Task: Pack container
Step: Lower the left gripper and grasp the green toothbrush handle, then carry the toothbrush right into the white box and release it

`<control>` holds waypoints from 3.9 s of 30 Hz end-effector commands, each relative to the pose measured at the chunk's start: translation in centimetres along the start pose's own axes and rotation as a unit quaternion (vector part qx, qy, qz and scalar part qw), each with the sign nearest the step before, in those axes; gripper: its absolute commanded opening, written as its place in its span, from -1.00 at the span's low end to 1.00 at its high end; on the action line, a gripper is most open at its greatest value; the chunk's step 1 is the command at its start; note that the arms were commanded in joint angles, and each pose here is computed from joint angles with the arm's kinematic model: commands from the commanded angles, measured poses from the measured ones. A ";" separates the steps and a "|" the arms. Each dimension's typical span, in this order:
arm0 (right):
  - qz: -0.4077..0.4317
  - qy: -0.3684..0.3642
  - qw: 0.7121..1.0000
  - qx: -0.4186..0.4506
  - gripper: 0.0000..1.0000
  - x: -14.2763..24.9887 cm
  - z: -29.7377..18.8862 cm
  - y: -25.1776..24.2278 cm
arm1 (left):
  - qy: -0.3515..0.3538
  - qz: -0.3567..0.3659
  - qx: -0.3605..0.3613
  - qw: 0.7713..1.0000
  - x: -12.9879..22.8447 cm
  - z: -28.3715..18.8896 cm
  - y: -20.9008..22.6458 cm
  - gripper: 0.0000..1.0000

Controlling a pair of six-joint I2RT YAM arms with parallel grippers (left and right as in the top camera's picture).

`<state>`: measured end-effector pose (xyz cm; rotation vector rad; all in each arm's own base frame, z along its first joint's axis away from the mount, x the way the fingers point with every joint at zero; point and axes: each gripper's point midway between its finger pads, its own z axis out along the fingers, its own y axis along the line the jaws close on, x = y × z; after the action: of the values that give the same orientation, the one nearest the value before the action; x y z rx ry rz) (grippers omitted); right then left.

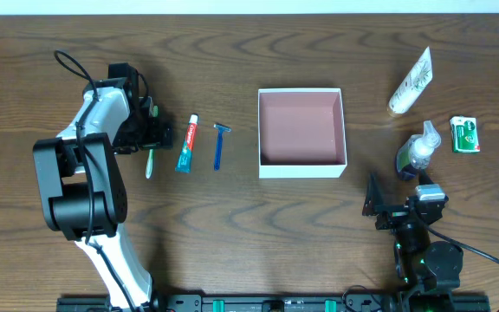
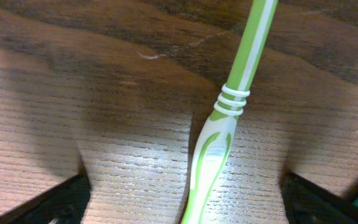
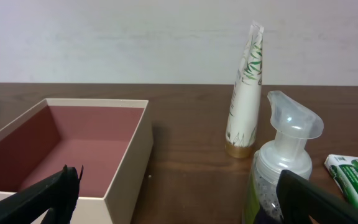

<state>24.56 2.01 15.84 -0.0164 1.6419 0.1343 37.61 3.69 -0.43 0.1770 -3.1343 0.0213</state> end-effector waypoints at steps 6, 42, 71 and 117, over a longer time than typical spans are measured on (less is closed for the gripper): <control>-0.006 0.000 1.000 0.002 0.98 0.1 0.0 -0.1 | 0.011 0.006 -0.001 1.000 0.6 1.0 0.1 0.01; -0.006 0.000 1.000 0.002 0.98 0.1 0.0 -0.1 | -0.291 0.148 0.235 0.916 3.0 -26.7 -21.3 -0.88; -0.006 0.001 1.000 0.002 0.99 0.1 0.0 -0.1 | -0.218 0.153 0.093 0.959 1.8 -9.5 -31.3 -0.88; -0.006 0.001 1.000 0.002 0.98 0.1 0.0 -0.1 | -0.167 0.184 0.056 0.967 3.1 -5.4 -30.1 -0.70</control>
<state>24.56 2.01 15.83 -0.0164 1.6423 0.1343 37.77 -26.94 5.56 -0.4404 -3.4465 0.2149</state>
